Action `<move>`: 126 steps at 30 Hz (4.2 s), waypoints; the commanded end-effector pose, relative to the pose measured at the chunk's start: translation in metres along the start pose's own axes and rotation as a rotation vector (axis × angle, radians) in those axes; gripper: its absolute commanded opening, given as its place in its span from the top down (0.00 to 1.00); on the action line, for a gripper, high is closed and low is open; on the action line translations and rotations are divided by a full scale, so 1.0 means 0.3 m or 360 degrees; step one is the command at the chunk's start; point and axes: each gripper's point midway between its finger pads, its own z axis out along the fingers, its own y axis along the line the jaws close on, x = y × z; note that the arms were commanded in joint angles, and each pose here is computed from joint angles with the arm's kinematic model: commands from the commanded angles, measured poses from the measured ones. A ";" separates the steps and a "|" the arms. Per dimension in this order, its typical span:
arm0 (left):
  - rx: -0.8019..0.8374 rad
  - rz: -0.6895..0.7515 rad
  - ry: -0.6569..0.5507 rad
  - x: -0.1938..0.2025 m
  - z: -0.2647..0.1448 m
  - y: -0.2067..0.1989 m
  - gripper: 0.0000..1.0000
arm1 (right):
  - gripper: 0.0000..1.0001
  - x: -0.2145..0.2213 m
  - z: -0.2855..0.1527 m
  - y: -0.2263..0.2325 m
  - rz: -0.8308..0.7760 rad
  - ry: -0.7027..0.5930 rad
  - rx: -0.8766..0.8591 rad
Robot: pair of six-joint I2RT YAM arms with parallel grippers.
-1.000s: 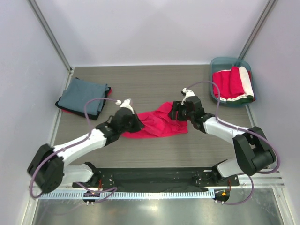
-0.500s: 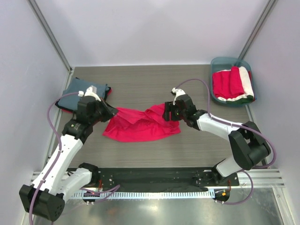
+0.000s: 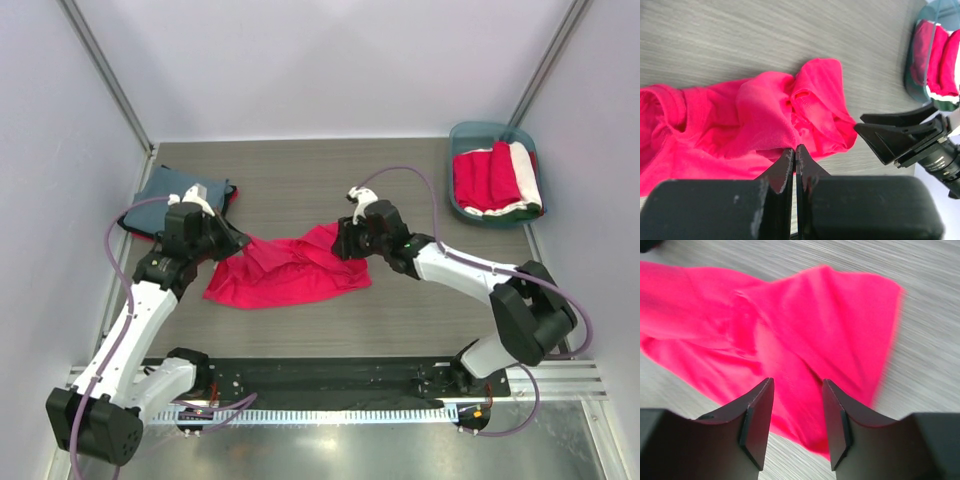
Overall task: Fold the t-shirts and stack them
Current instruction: Flatten the tshirt out
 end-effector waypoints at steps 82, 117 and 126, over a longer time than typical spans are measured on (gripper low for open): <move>0.0110 -0.0012 -0.0360 -0.531 -0.209 -0.156 1.00 | 0.99 -0.509 -0.512 -0.533 0.0799 -0.0843 0.0569; 0.0293 -0.0108 -0.0505 -0.774 -0.296 -0.287 1.00 | 0.99 -0.571 -0.702 -0.618 0.0931 -0.1078 0.0691; 0.0493 -0.0141 -0.0545 -0.887 -0.349 -0.396 1.00 | 0.99 -0.712 -0.782 -0.571 0.0860 -0.1169 0.0574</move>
